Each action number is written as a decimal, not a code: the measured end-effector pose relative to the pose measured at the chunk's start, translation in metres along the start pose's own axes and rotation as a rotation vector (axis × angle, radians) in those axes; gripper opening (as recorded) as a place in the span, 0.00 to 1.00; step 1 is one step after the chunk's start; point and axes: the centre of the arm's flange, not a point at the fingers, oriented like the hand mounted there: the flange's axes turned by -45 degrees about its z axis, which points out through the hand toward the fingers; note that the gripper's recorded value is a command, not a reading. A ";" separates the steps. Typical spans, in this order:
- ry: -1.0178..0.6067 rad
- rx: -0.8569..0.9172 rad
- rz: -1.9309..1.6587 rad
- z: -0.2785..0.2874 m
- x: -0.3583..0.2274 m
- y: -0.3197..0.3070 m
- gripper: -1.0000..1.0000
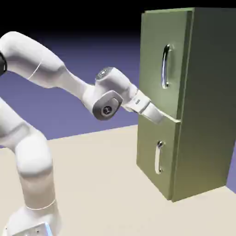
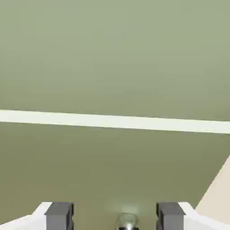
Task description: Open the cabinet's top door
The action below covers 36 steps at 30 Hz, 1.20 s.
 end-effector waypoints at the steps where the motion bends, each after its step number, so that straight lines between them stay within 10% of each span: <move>1: 0.052 -0.002 0.002 -0.007 0.007 0.002 0.50; 12: 0.617 0.041 0.021 -0.096 0.056 0.020 0.50; 19: 0.634 0.045 0.021 -0.059 0.086 0.019 0.50; 20: 0.634 0.045 0.021 -0.059 0.086 0.019 0.00; 36: 0.631 -0.107 0.071 -0.090 0.065 -0.006 0.00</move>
